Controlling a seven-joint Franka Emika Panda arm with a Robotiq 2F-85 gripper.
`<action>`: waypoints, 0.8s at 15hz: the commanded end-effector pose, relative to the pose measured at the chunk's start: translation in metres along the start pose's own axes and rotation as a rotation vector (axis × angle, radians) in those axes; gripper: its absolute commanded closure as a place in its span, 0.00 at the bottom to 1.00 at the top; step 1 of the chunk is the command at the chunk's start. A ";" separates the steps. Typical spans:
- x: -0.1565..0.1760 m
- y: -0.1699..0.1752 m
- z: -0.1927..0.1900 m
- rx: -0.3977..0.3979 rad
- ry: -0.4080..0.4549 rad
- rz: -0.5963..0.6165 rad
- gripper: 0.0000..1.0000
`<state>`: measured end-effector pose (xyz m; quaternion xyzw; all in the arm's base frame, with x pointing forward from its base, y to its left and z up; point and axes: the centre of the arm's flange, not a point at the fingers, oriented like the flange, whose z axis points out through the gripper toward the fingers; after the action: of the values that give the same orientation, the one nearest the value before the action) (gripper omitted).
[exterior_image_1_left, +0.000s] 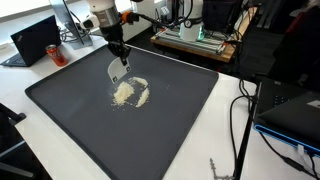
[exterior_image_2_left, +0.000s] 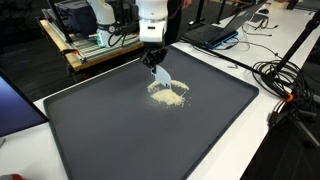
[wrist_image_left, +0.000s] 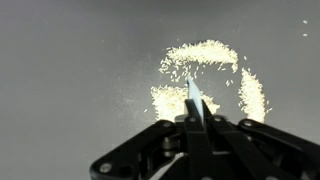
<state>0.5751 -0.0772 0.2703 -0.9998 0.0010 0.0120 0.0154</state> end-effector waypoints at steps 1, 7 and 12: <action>0.001 -0.004 0.025 -0.022 0.046 0.091 0.99; 0.003 -0.003 0.058 -0.035 0.055 0.173 0.99; 0.002 0.002 0.070 -0.044 0.026 0.200 0.99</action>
<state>0.5759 -0.0746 0.2049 -0.9961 0.0876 0.0003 0.0039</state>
